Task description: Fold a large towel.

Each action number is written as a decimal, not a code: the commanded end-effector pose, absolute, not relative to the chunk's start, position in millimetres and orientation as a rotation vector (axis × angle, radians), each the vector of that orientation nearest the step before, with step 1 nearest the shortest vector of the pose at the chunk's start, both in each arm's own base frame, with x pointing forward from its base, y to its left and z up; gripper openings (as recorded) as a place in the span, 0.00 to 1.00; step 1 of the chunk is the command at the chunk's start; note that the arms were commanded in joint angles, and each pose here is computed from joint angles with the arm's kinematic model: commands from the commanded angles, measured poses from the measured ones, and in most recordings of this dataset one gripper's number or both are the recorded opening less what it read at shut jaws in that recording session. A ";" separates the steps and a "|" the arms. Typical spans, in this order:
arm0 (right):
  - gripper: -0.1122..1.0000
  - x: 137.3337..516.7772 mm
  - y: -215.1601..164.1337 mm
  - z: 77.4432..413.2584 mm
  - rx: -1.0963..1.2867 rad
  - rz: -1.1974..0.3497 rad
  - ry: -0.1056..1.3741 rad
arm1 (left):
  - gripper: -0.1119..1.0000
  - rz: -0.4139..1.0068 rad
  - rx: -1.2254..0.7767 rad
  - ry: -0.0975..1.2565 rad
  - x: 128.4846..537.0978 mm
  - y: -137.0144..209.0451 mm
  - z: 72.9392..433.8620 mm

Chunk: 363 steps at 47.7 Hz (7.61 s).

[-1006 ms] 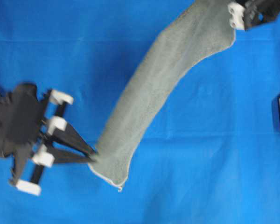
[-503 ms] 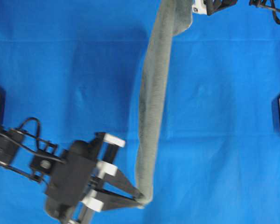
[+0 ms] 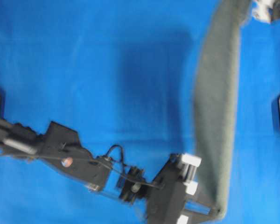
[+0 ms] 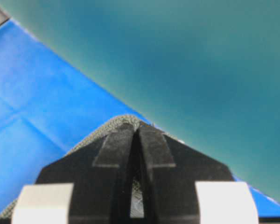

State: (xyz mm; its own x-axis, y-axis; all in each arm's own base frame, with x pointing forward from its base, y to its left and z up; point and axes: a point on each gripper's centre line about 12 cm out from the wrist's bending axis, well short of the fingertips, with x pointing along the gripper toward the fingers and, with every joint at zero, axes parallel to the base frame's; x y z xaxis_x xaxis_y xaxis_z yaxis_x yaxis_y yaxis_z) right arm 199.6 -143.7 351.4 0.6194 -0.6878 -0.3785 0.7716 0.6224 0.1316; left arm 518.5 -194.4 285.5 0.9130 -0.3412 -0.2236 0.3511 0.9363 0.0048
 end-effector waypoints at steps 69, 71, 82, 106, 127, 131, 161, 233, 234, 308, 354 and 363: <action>0.43 408.4 -196.6 225.9 -0.044 -0.456 0.590 | 0.49 -0.237 -0.305 0.577 380.4 -145.0 163.1; 0.53 408.4 -196.6 225.9 -0.052 -0.453 0.592 | 0.60 -0.232 -0.304 0.592 380.3 -144.4 162.2; 0.67 406.1 -193.6 228.9 -0.082 -0.451 0.607 | 0.88 -0.228 -0.304 0.643 373.2 -145.5 175.2; 0.67 320.3 -138.6 234.0 0.002 -0.489 0.696 | 0.86 -0.127 -0.199 0.623 348.7 -75.8 229.0; 0.67 242.2 -115.0 232.8 0.197 -0.601 0.665 | 0.86 0.283 -0.157 0.583 328.9 90.8 222.7; 0.67 244.3 -119.2 223.8 0.203 -0.618 0.707 | 0.86 0.312 -0.147 0.582 329.3 103.6 217.7; 0.67 278.4 -205.9 122.5 0.335 -0.688 0.846 | 0.85 0.544 -0.185 0.629 352.1 220.4 124.4; 0.14 291.4 -139.8 208.7 0.135 -0.594 0.775 | 0.13 0.358 -0.055 0.525 312.6 124.1 208.2; 0.14 290.5 -130.8 208.5 0.130 -0.577 0.783 | 0.13 0.333 -0.048 0.525 311.4 114.3 208.0; 0.67 310.0 119.4 152.1 0.227 0.032 0.927 | 0.63 -0.284 -0.062 0.725 322.7 -126.9 137.6; 0.62 218.0 57.6 290.2 0.034 -0.091 0.581 | 0.63 -0.354 -0.050 0.207 211.9 -80.6 288.1; 0.62 199.2 27.8 288.9 0.018 -0.249 0.527 | 0.62 -0.278 0.020 0.108 185.4 -52.9 293.0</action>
State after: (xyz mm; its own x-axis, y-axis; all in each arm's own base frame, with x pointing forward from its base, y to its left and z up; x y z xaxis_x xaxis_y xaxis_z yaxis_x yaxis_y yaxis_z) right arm 204.0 37.0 283.3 0.8267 -0.1796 -0.5332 0.1938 0.9806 -0.0297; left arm 192.9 -62.4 285.2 0.9400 -0.3042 -0.1543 0.3059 0.9520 -0.0137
